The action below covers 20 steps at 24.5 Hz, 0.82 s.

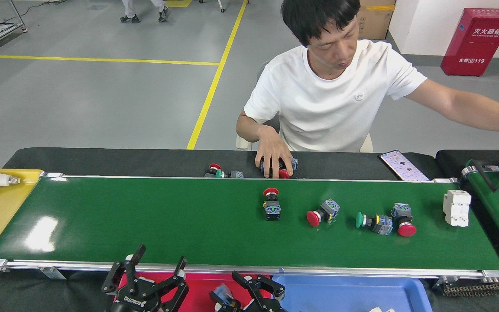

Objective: Pick switch part from conveyor to tray
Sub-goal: 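Grasp a red-capped button with each gripper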

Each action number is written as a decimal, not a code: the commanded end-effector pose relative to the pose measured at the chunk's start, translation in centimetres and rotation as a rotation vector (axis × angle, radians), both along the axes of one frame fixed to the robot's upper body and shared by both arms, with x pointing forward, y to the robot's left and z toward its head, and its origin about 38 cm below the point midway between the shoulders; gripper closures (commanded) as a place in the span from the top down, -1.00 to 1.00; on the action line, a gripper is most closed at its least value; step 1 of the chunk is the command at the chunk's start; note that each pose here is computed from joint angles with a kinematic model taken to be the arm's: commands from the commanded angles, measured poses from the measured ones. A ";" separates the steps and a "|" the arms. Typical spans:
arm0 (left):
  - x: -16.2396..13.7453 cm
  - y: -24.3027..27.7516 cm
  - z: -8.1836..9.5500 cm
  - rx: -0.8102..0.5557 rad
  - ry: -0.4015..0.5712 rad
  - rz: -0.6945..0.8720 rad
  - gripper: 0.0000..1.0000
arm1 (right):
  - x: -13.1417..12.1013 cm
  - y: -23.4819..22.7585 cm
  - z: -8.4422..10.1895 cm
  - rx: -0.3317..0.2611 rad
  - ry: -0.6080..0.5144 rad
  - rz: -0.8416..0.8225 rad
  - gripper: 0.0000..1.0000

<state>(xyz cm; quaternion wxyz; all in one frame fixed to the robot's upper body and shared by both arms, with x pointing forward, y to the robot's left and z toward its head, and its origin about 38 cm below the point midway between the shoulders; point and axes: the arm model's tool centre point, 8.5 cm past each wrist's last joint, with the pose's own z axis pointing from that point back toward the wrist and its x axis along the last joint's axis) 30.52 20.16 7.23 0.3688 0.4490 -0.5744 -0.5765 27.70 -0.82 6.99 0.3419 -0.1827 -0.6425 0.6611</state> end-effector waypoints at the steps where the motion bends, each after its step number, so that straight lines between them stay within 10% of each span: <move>1: 0.2 0.0 0.3 0.010 -0.005 -0.003 1.00 | 0.4 0.7 1.3 0.025 -0.023 0.000 0.98; 13: 5.6 -3.7 -1.6 0.098 0.041 -0.056 1.00 | 5.3 -21.2 0.9 -0.021 -0.029 -0.668 0.97; 20: 11.1 -6.6 -1.4 0.165 0.064 -0.055 1.00 | 4.4 -23.4 0.3 0.016 -0.033 -0.724 0.94</move>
